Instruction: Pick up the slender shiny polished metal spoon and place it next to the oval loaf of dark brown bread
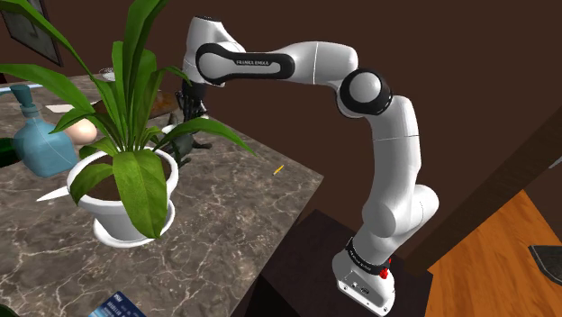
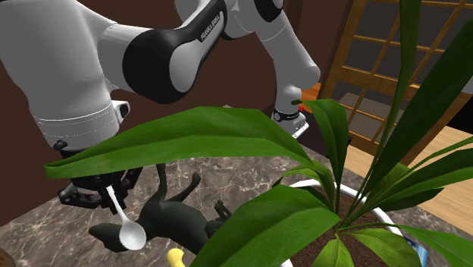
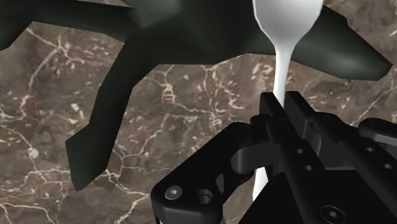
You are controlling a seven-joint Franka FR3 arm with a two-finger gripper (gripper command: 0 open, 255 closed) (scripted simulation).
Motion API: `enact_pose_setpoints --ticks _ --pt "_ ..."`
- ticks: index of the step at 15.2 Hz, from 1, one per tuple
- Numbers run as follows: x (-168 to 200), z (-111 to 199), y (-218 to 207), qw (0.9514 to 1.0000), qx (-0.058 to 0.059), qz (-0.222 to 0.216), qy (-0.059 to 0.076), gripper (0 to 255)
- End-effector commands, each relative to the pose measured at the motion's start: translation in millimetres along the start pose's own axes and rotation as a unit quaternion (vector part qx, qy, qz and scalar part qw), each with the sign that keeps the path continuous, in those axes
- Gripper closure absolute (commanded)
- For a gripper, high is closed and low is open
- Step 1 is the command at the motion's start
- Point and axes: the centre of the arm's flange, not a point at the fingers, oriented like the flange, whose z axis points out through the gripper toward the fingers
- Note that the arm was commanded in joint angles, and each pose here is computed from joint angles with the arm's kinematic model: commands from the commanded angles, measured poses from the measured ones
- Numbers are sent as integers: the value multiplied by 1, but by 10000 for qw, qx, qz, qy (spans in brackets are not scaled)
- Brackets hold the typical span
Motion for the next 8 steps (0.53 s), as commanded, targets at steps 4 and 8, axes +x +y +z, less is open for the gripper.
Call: enact_pose_setpoints --ticks 4,8 --pt "1 27 5 10000 -15 1 2 255" --pt "2 48 8 10000 -15 1 2 255"
